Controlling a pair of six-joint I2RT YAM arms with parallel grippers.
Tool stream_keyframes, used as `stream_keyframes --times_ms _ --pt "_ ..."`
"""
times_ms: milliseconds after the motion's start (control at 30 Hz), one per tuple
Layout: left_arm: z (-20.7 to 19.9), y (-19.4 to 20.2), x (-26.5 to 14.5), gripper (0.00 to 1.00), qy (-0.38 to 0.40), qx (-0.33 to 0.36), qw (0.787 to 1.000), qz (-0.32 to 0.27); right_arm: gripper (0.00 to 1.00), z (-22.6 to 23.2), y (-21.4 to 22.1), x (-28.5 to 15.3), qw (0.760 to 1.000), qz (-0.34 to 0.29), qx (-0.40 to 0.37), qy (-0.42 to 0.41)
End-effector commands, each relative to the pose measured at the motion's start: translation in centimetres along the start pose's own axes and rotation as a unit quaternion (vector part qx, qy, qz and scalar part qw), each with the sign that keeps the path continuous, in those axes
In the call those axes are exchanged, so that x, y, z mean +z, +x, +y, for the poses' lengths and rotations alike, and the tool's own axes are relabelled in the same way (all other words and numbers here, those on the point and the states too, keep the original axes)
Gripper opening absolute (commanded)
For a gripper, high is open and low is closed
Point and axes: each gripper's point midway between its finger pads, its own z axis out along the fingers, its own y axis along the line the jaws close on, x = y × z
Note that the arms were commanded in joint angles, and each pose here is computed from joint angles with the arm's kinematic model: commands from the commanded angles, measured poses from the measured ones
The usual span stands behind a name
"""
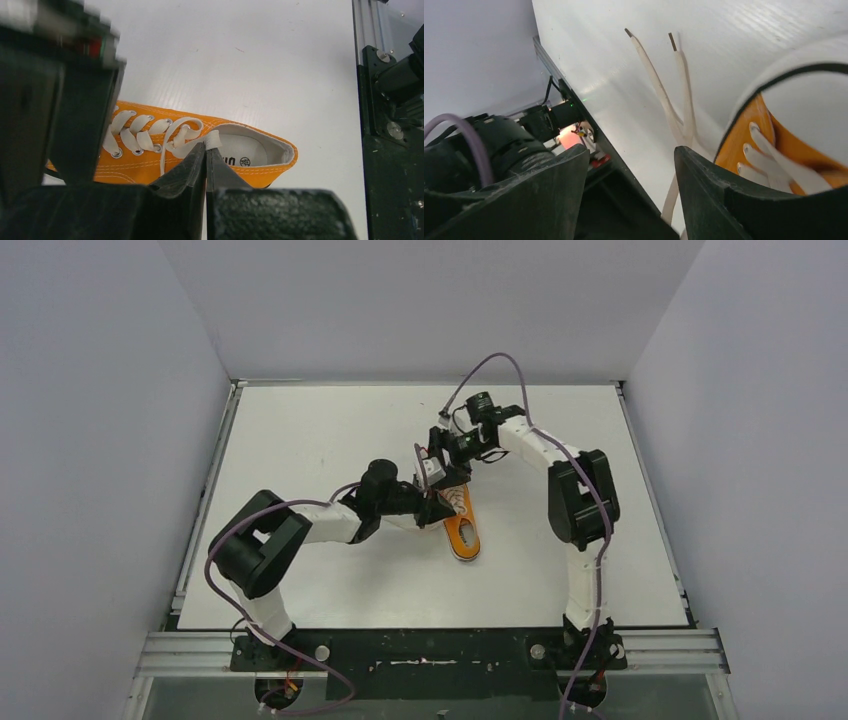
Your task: Tie the shoes
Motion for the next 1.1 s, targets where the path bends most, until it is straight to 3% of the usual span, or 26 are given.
stream_keyframes --times_ms 0,100,200,267,367,467,600,700,800,967,1067 --pt "0.5 -2.8 0.8 0.0 -0.003 -0.057 0.998 -0.028 0.65 3.5 -1.3 -8.3 0.991 -0.115 -0.055 0.035" --pt "1.2 -2.9 1.0 0.0 -0.013 -0.106 0.994 -0.022 0.65 2.4 -0.8 -10.8 0.974 -0.188 -0.091 0.084" --pt "2.0 -2.7 1.0 0.0 -0.028 -0.143 0.989 -0.01 0.68 1.5 0.1 -13.0 0.942 -0.254 -0.151 0.157" --pt "2.4 -2.5 1.2 0.0 -0.032 -0.16 0.987 0.004 0.69 1.6 0.5 -14.1 0.91 -0.298 -0.215 0.193" --pt "2.8 -1.7 1.5 0.0 -0.035 -0.191 0.98 0.043 0.71 2.3 2.4 -13.9 0.854 -0.316 -0.336 0.241" --pt "2.8 -1.1 1.6 0.0 -0.027 -0.215 0.974 0.066 0.7 2.9 5.5 -11.4 0.798 -0.284 -0.475 0.238" --pt "2.7 -1.2 1.6 0.0 -0.015 -0.223 0.972 0.072 0.78 4.6 10.0 -8.2 0.684 -0.233 -0.668 0.179" --pt "2.7 -1.0 1.9 0.0 0.0 -0.237 0.967 0.093 0.83 4.3 12.2 -5.2 0.587 -0.171 -0.773 0.173" --pt "2.9 -1.0 2.1 0.0 0.003 -0.239 0.965 0.105 0.83 3.3 11.8 -2.6 0.522 -0.114 -0.824 0.188" --pt "2.9 -1.3 1.9 0.0 0.013 -0.235 0.966 0.108 0.79 2.9 8.5 1.0 0.445 -0.08 -0.864 0.222" --pt "2.9 -1.0 1.8 0.0 0.018 -0.228 0.967 0.113 0.77 2.2 6.0 2.3 0.414 -0.07 -0.871 0.255"
